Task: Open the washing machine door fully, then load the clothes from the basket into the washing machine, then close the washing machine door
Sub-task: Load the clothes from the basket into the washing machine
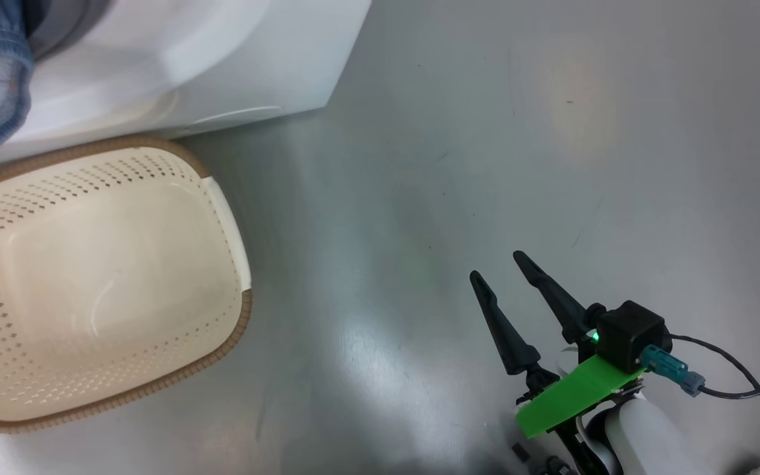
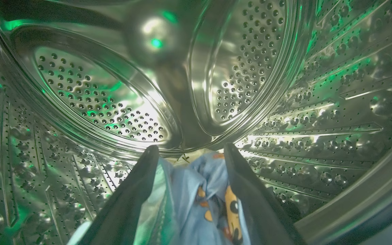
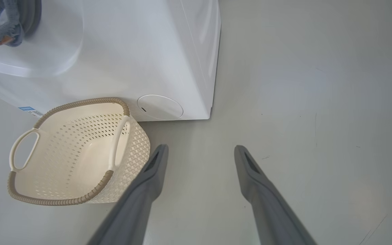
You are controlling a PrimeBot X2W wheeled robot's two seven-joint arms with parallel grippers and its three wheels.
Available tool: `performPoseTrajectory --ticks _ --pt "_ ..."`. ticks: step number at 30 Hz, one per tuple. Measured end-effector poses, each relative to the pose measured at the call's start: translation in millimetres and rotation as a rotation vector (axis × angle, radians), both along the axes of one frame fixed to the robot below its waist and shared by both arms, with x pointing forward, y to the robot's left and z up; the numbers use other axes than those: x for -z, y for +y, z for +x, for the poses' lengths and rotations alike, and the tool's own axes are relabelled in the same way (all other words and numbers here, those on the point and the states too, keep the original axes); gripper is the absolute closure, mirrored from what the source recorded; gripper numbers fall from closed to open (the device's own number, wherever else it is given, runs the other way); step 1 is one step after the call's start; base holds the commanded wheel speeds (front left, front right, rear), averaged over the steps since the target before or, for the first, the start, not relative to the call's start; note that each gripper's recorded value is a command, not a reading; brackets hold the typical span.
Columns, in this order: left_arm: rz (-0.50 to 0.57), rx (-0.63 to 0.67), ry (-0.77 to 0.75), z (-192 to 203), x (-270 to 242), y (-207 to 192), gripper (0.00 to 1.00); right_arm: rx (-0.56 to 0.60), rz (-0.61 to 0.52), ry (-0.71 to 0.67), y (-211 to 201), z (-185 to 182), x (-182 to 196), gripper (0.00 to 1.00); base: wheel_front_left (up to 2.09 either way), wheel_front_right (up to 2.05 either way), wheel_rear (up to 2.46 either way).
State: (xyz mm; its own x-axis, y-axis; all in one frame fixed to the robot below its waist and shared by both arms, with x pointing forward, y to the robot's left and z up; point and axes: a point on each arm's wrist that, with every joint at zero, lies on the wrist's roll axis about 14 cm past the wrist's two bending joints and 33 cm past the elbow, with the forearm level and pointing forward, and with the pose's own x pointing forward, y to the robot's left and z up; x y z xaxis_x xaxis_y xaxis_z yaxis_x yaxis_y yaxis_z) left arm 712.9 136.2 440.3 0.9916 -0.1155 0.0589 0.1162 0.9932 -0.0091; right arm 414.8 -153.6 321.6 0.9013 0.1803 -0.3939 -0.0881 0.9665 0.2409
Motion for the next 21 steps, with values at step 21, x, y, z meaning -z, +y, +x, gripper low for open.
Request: performPoseTrajectory --ticks 21 --pt "-0.02 -0.011 0.035 -46.3 -15.3 14.7 0.0 -0.015 0.014 -0.097 6.2 14.3 -32.2 0.0 0.0 0.0 0.0"
